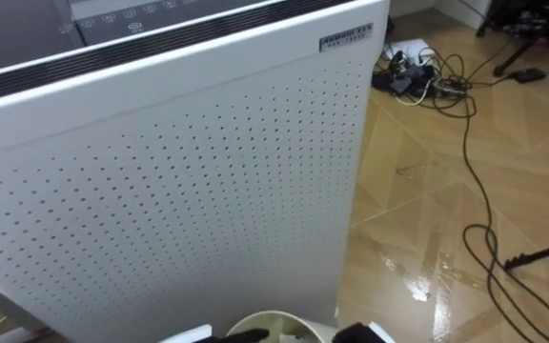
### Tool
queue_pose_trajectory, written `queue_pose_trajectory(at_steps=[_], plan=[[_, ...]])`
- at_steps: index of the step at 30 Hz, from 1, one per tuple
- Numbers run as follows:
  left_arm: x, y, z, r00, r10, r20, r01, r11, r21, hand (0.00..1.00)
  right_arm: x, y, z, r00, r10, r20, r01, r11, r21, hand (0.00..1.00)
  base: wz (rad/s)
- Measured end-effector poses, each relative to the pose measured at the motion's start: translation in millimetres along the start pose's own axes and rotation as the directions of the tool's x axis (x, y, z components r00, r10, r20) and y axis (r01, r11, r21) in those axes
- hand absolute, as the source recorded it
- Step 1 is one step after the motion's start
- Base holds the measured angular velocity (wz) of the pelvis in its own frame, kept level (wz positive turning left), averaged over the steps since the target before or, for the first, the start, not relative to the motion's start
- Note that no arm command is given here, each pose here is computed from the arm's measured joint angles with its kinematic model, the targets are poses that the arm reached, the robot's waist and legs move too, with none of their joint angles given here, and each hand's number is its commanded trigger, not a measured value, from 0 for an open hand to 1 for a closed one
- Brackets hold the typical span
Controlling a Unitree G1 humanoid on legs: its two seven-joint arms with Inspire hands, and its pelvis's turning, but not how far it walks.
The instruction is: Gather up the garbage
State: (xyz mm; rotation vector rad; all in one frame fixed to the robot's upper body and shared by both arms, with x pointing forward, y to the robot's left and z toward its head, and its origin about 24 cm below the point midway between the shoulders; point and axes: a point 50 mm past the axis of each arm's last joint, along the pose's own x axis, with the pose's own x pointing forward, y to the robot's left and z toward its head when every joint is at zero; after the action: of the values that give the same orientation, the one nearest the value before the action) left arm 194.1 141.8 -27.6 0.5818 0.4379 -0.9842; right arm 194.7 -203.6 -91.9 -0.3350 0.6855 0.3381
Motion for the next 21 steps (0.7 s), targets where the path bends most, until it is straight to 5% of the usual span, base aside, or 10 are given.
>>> queue_pose_trajectory(at_steps=[13, 21], plan=[[-7.9, -33.7, -32.8, 0.982, -0.16, -0.098, 0.137, 0.968, -0.209, 0.0, -15.0, -3.6, -27.9, 0.994, -0.012, -0.11, 0.015, 1.0, 0.025, 1.0, -0.02], [-28.2, -61.9, -80.1, 0.976, -0.104, -0.193, -0.003, 0.874, -0.486, 0.0, -34.9, 4.4, -58.1, 0.981, -0.045, -0.189, 0.06, 0.995, 0.075, 1.0, -0.11]])
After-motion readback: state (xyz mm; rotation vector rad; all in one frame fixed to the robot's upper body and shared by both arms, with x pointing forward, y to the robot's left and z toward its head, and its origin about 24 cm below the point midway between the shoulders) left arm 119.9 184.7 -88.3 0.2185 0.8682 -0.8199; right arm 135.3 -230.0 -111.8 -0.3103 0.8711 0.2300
